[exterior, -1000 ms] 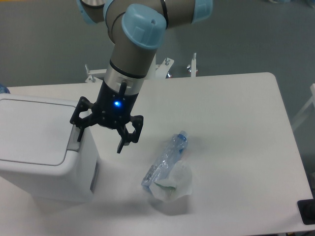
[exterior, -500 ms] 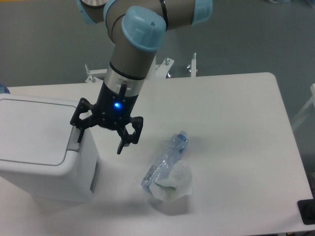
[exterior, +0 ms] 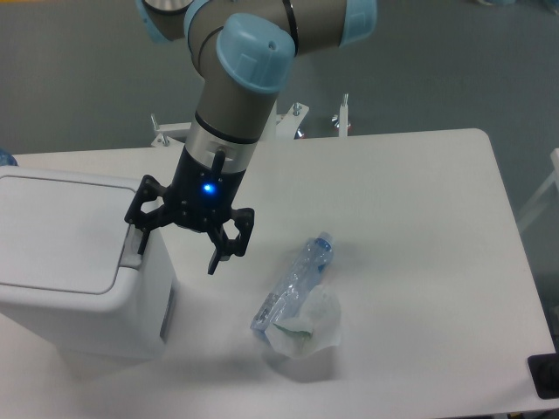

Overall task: Open the trash can
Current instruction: 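Push the lid edge so the trash can lid flips open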

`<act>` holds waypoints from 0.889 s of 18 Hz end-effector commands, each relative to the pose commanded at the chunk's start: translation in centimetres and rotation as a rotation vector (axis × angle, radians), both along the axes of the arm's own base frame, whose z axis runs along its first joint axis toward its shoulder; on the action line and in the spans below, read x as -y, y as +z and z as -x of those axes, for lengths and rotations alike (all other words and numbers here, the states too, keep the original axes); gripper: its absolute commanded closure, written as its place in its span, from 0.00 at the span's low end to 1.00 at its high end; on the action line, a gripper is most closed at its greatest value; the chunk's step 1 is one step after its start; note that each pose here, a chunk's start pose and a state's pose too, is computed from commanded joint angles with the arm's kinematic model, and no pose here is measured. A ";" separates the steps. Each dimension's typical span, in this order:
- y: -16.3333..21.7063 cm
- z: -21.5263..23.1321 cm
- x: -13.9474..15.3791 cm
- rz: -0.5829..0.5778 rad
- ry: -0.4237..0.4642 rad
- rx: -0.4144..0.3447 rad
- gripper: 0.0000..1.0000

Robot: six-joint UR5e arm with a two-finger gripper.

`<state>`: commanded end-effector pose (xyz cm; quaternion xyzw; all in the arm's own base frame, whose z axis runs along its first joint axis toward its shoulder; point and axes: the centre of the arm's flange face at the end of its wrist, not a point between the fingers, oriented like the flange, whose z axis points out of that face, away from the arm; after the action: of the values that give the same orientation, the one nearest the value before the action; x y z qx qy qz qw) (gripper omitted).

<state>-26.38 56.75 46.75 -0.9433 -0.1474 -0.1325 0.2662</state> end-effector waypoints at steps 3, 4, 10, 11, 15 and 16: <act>0.0 0.0 0.0 0.001 0.001 -0.001 0.00; 0.0 0.0 0.0 0.002 0.001 -0.002 0.00; -0.4 0.2 0.1 0.019 0.011 -0.009 0.00; -0.4 0.2 0.0 0.019 0.010 -0.006 0.00; 0.4 0.4 -0.1 0.008 0.025 -0.005 0.00; 0.7 0.6 -0.1 0.004 0.028 -0.009 0.00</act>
<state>-27.01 56.82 47.45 -0.9423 -0.1596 -0.1241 0.2669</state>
